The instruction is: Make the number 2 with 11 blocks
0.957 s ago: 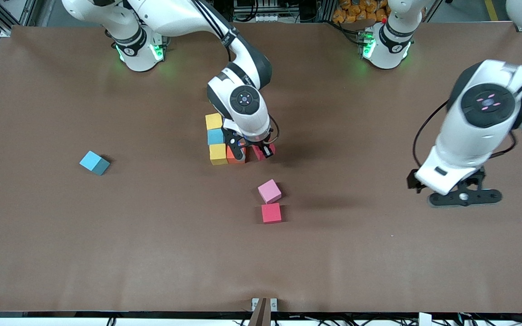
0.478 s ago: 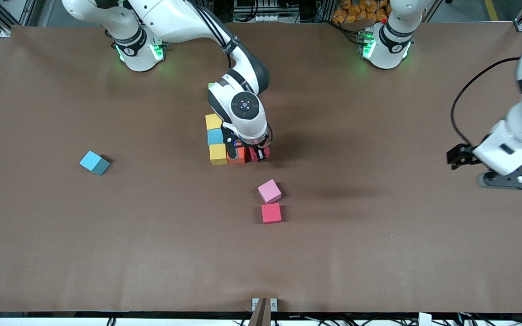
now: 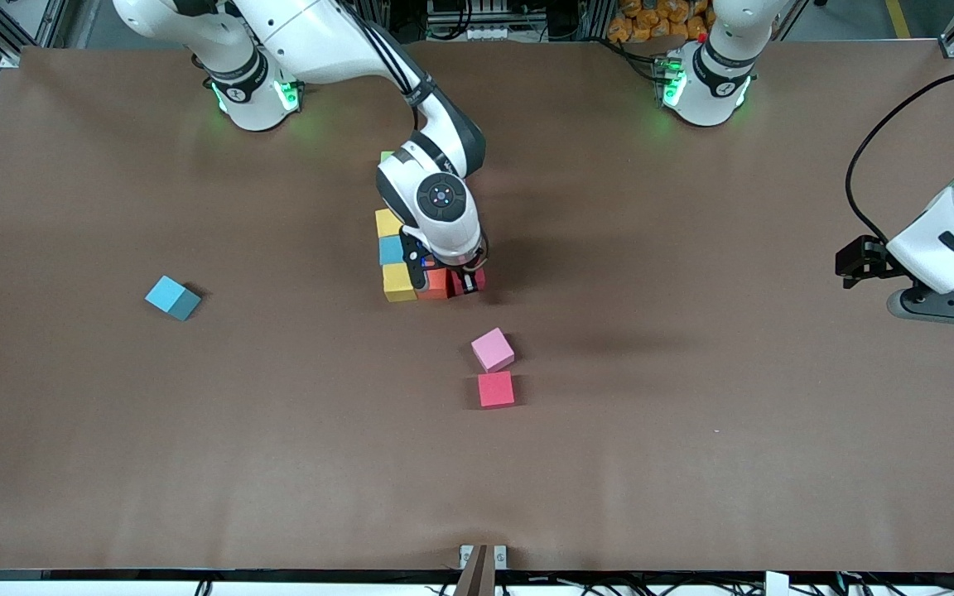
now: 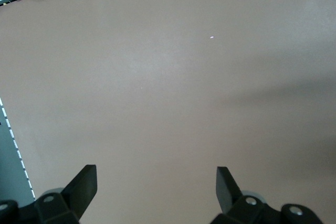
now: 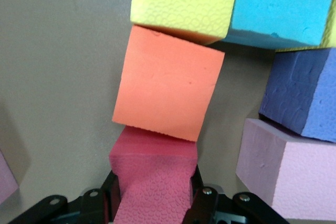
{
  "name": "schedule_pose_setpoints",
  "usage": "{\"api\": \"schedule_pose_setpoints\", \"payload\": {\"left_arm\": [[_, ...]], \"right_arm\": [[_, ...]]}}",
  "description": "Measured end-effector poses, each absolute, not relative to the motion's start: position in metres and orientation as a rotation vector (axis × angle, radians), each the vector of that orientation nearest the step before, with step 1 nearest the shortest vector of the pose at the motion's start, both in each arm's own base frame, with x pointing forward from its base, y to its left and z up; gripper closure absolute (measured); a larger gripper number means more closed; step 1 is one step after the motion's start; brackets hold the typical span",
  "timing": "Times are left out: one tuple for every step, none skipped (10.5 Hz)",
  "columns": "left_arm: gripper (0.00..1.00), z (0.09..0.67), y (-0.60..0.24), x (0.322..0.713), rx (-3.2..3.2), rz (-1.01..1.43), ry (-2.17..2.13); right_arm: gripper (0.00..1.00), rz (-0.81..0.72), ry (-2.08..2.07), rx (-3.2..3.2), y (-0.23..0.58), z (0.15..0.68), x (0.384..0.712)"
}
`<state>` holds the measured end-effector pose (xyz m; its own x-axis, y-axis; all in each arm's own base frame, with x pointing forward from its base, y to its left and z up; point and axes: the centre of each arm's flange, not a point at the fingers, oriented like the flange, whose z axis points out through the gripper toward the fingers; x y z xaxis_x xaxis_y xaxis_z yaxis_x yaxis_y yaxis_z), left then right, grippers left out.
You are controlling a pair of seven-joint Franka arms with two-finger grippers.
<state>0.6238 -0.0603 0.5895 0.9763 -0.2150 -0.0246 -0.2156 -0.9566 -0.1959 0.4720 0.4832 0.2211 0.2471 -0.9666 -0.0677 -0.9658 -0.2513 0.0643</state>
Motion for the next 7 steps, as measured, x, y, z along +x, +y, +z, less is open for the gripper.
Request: {"api": "schedule_pose_setpoints", "payload": {"left_arm": [[0.0, 0.59, -0.06, 0.624, -2.926, 0.002, 0.322], [0.0, 0.59, -0.061, 0.624, -2.934, -0.003, 0.324], [0.0, 0.593, -0.062, 0.624, -2.957, -0.008, 0.323], [0.0, 0.594, -0.056, 0.625, -2.99, 0.0, 0.3], [0.0, 0.592, -0.044, 0.627, -3.026, 0.02, 0.26], [0.0, 0.593, -0.031, 0.629, -3.057, 0.035, 0.219], [0.0, 0.594, -0.018, 0.628, -3.069, 0.047, 0.178]], "right_arm": [[0.46, -0.13, -1.91, 2.474, 0.476, 0.221, 0.471], [0.46, -0.123, -1.907, 2.473, 0.47, 0.221, 0.469], [0.46, -0.116, -1.905, 2.472, 0.466, 0.221, 0.469], [0.46, -0.113, -1.91, 2.474, 0.463, 0.22, 0.468], [0.46, -0.113, -1.912, 2.476, 0.463, 0.22, 0.468], [0.46, -0.112, -1.917, 2.477, 0.462, 0.221, 0.468], [0.46, -0.11, -1.924, 2.477, 0.461, 0.221, 0.47]]}}
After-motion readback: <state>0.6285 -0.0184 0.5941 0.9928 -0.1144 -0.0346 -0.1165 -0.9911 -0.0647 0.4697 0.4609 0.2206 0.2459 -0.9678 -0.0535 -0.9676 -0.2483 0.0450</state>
